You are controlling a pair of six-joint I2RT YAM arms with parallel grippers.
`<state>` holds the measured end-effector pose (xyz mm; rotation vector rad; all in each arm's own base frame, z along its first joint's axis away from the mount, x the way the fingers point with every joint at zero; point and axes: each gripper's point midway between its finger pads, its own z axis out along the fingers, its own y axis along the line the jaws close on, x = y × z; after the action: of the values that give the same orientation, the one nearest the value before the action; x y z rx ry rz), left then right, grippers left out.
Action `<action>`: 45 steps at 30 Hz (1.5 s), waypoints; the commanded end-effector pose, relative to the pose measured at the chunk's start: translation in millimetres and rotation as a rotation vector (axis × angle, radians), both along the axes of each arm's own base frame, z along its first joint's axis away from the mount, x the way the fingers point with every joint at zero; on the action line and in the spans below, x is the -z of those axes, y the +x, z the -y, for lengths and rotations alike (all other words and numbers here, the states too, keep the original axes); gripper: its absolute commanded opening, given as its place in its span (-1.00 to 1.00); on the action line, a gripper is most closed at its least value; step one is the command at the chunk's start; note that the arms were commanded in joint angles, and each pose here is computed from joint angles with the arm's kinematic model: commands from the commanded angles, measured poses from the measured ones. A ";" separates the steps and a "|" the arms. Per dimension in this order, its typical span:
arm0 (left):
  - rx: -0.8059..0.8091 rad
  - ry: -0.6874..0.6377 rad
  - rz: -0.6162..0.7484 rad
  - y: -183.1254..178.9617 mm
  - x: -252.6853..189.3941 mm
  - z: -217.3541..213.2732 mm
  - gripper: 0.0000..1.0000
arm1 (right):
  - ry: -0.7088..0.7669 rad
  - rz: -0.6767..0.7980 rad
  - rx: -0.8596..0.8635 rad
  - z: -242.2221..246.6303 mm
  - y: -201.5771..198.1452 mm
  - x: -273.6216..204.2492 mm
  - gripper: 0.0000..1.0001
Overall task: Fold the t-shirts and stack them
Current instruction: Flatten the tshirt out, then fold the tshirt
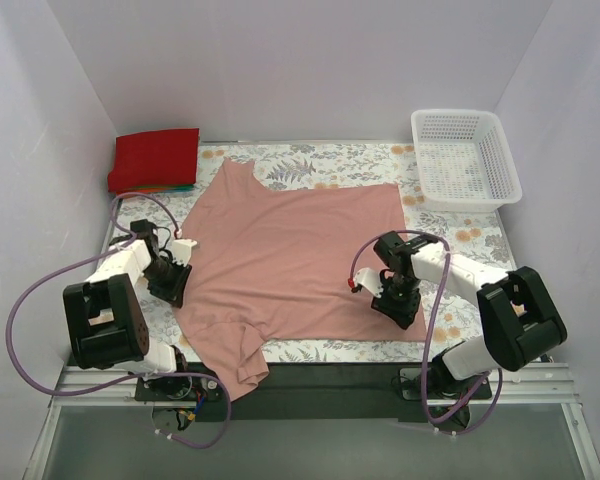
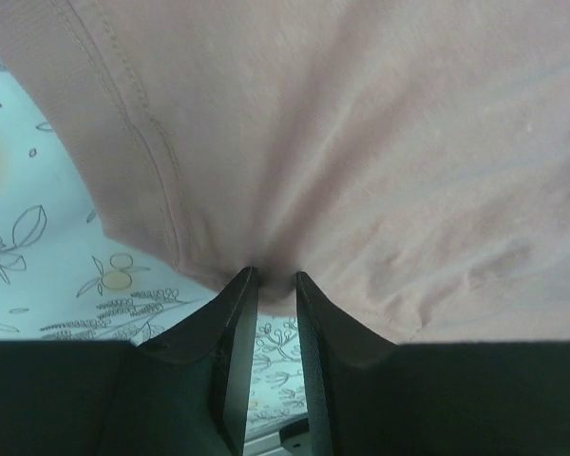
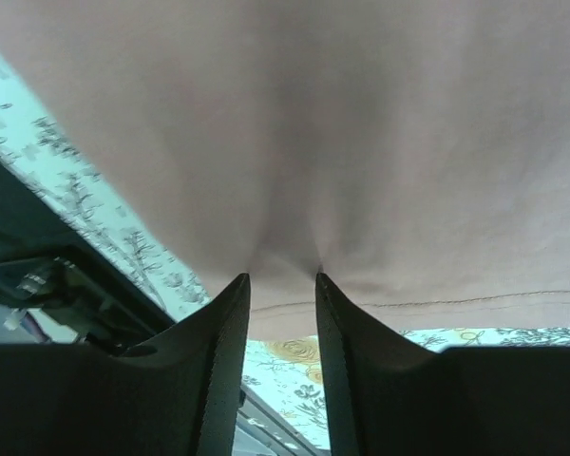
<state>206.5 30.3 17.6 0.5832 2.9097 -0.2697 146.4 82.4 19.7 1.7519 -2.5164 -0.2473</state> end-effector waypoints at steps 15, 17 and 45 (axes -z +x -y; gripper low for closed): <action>0.139 -0.344 0.691 180.4 -217.8 69.0 0.06 | 0.307 0.522 0.494 -49.5 268.8 -154.5 -0.19; 0.135 -0.359 0.738 205.0 -223.0 74.5 0.06 | 0.321 0.588 0.567 -47.8 302.6 -164.2 -0.36; 0.017 -0.345 0.742 317.0 -153.3 102.2 0.08 | 0.247 0.637 0.865 8.5 428.9 -36.7 -0.07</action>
<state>506.8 -71.9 150.7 0.5198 2.1537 -0.4679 554.6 76.8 47.2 0.7661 -3.6437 -0.0134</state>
